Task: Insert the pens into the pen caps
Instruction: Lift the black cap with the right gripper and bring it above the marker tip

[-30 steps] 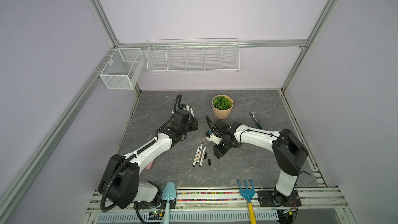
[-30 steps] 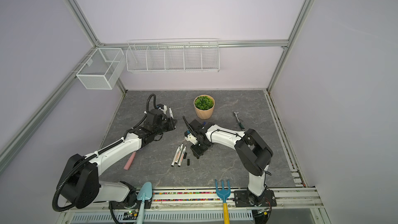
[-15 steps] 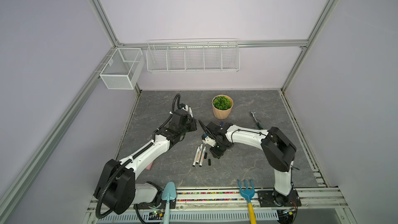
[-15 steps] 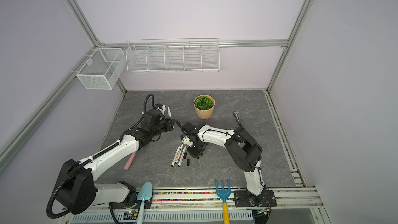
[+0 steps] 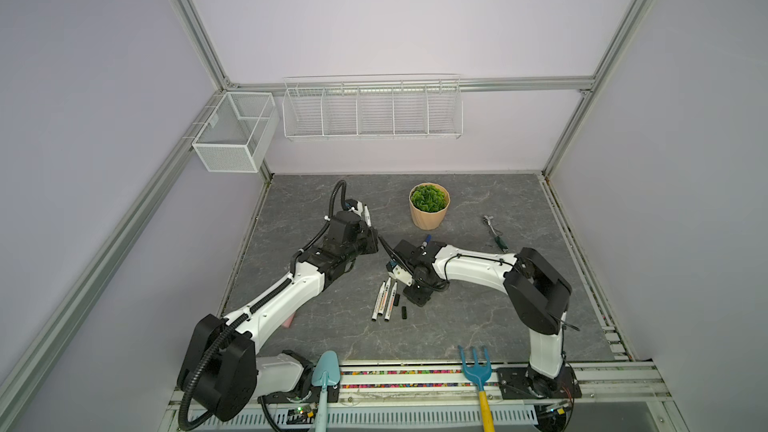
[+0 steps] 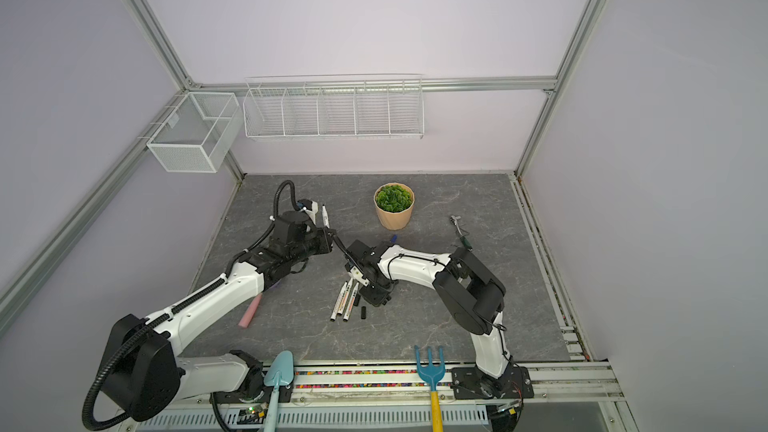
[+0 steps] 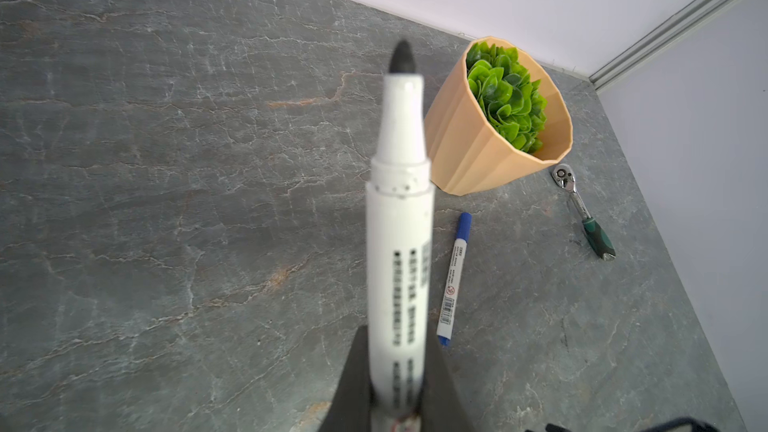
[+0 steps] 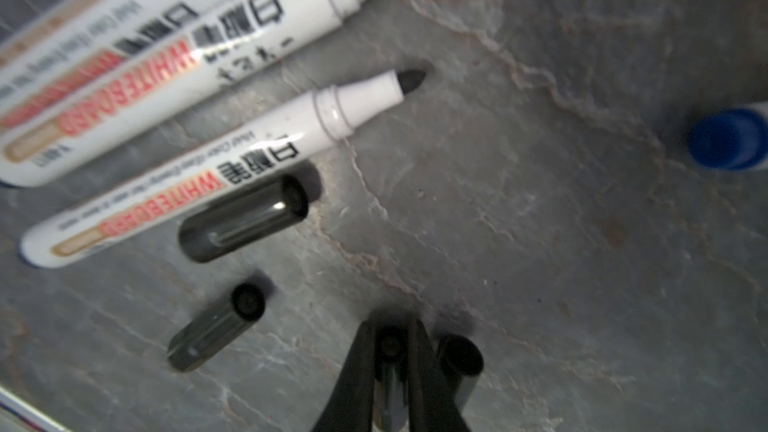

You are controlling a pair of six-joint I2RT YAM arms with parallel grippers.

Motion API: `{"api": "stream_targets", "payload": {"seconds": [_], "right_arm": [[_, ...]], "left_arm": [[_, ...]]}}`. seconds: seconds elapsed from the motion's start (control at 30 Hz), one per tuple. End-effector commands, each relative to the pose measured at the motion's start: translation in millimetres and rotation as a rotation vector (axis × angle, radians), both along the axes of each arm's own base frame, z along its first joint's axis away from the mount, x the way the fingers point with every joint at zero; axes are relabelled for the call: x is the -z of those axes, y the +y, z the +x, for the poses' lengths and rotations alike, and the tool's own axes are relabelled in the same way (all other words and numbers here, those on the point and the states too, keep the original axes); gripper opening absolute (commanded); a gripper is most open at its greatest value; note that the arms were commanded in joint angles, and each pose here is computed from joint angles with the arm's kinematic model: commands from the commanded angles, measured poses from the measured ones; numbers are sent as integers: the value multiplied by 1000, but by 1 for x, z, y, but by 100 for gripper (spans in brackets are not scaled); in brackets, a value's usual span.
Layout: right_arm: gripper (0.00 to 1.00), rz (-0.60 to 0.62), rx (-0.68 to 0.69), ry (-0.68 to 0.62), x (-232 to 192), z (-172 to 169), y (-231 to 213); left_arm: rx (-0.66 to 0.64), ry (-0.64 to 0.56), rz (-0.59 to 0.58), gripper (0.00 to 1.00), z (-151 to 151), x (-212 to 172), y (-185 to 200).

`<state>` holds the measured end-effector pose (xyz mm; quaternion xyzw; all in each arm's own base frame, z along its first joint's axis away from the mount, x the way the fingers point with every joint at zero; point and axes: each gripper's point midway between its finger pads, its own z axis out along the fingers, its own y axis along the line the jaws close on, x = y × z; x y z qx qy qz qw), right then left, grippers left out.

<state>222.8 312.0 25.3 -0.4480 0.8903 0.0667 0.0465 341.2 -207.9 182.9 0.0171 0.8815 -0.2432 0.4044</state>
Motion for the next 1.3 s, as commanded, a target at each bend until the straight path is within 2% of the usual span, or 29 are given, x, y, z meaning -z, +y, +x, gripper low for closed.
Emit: {"api": "stream_targets", "payload": {"seconds": [0.0,0.07,0.23,0.33,0.43,0.6,0.87,1.27], "right_arm": [[13,299,46,-30,-66,23,28],[12,441,96,-63,-109,41,35],[12,644,209,-230,-195,97,30],[11,766,307,-280,-232,129,18],[11,892,361,-261,-253,147,12],[11,965,366,-238,-261,152,12],[11,1051,364,-157,-260,147,25],[11,1033,367,-122,-245,147,32]], "left_arm": [[68,-11,-7,0,-6,-2,-8],[117,-9,-10,0,-10,0,-15],[245,-13,-50,0,-25,5,-39],[356,-51,-52,0,-42,3,-62],[456,-64,-65,0,-58,3,-82],[487,-59,-140,0,-64,-2,-94],[518,-63,-151,0,-65,-8,-101],[523,-78,-151,0,-64,-13,-103]]}}
